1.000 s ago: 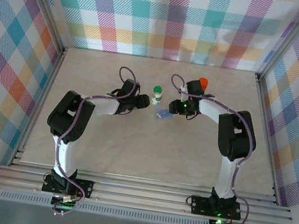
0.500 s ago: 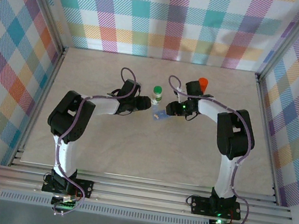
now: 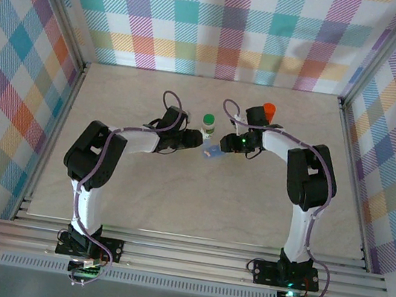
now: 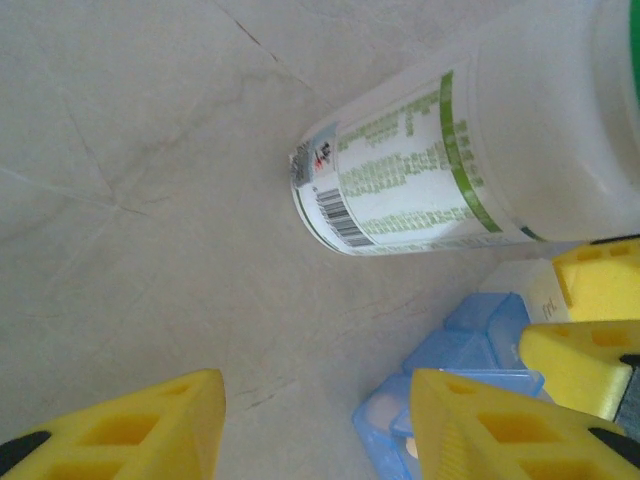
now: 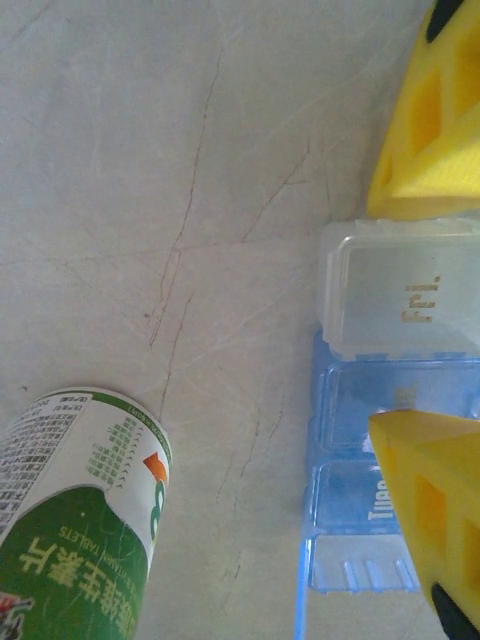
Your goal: Sort the pills into containers
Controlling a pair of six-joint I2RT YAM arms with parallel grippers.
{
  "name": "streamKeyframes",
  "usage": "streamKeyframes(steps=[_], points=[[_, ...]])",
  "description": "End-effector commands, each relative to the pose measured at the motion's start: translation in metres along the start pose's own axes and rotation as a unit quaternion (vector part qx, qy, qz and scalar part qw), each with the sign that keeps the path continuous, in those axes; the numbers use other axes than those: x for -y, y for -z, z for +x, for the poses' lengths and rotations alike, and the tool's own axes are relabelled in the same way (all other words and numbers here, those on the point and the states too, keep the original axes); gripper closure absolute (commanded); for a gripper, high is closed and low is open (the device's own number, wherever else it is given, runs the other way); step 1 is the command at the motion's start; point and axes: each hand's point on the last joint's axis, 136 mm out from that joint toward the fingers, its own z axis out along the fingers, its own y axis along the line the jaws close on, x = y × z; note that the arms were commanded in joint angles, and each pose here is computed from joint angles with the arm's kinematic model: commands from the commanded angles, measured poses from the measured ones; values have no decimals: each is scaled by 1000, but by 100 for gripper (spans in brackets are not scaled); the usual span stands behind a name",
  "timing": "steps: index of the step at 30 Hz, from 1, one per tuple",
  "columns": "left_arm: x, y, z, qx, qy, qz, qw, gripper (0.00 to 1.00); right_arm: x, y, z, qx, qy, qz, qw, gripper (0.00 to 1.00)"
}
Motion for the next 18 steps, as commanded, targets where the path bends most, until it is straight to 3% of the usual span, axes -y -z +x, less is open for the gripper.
streamKeyframes(steps=[1,18], points=[[20,4,10,-23,-18,23,999,48,3,-7,6,-18,-10,7,1000,49],[31,-6,20,-45,-29,22,998,49,7,-7,12,-25,-13,15,999,49]])
